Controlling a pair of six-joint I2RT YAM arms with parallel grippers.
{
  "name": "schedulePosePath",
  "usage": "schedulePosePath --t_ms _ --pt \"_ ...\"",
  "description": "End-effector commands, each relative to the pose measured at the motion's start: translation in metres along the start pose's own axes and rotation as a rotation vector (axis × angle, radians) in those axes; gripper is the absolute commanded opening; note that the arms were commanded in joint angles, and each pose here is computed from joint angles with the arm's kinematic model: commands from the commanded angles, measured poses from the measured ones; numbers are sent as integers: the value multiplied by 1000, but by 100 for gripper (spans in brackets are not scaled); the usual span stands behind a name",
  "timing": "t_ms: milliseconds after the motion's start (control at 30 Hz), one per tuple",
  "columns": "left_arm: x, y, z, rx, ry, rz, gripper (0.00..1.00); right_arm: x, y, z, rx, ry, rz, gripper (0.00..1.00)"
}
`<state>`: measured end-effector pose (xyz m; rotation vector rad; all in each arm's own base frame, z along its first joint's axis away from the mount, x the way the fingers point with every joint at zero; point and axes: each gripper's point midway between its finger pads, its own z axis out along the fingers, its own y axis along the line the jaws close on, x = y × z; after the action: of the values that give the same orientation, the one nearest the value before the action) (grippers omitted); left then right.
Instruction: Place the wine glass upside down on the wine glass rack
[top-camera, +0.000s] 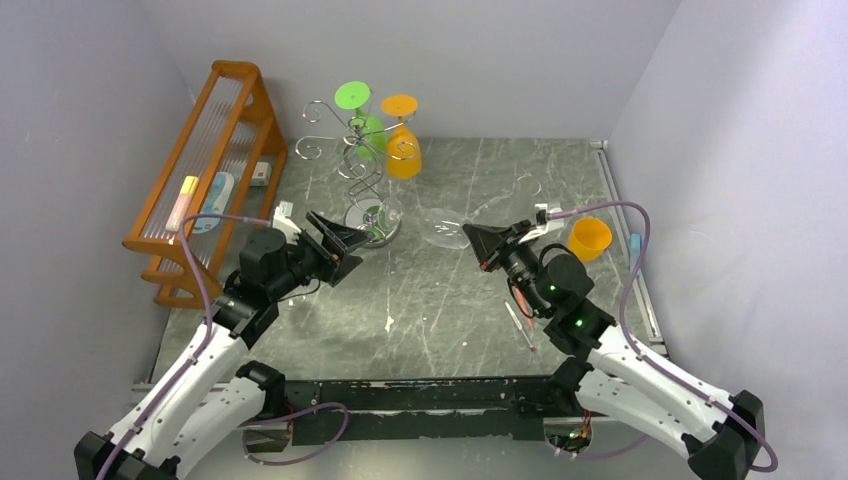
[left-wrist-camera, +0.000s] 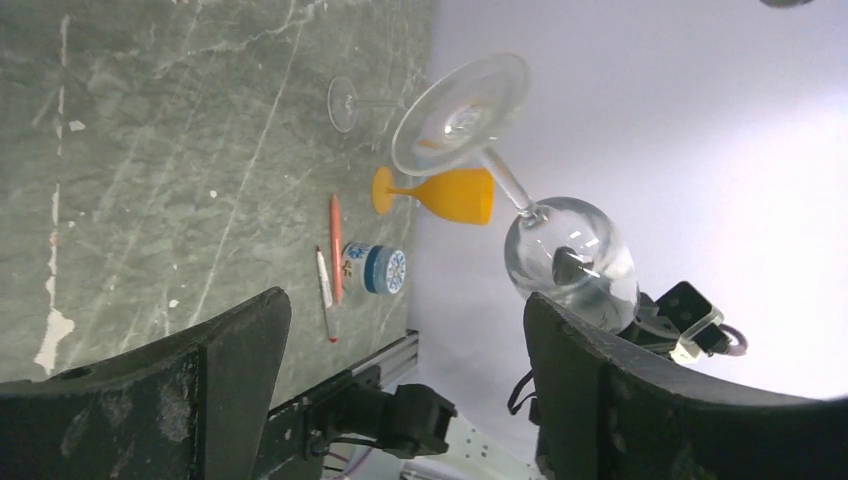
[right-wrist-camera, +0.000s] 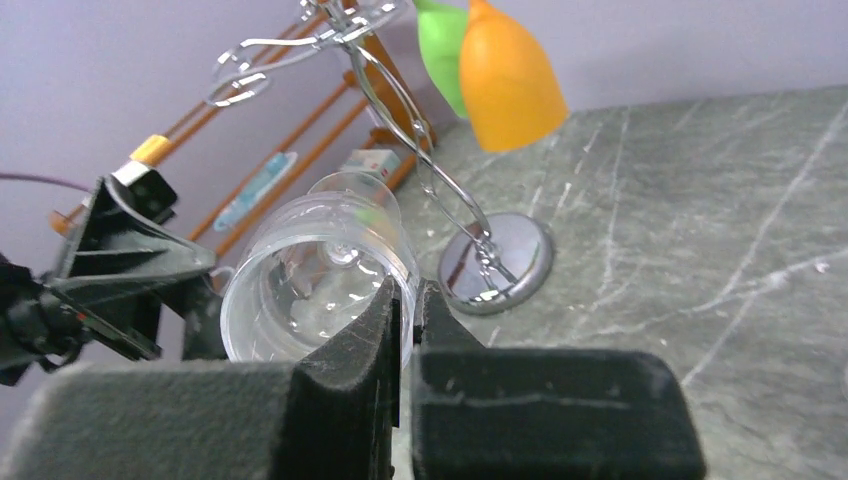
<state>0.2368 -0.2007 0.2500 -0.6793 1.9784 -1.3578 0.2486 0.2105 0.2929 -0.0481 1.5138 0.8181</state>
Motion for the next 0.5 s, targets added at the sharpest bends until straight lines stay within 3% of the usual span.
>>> schedulePosePath --t_ms 0,267,467 --pt "-4 -12 1 47 -15 -97 90 -31 24 6 -60 -132 97 0" --pt "-19 -2 -6 -44 -114 -116 90 -13 42 14 -38 -131 70 0" --pt "-22 10 -9 -85 -149 -209 80 2 64 15 -37 -148 -18 0"
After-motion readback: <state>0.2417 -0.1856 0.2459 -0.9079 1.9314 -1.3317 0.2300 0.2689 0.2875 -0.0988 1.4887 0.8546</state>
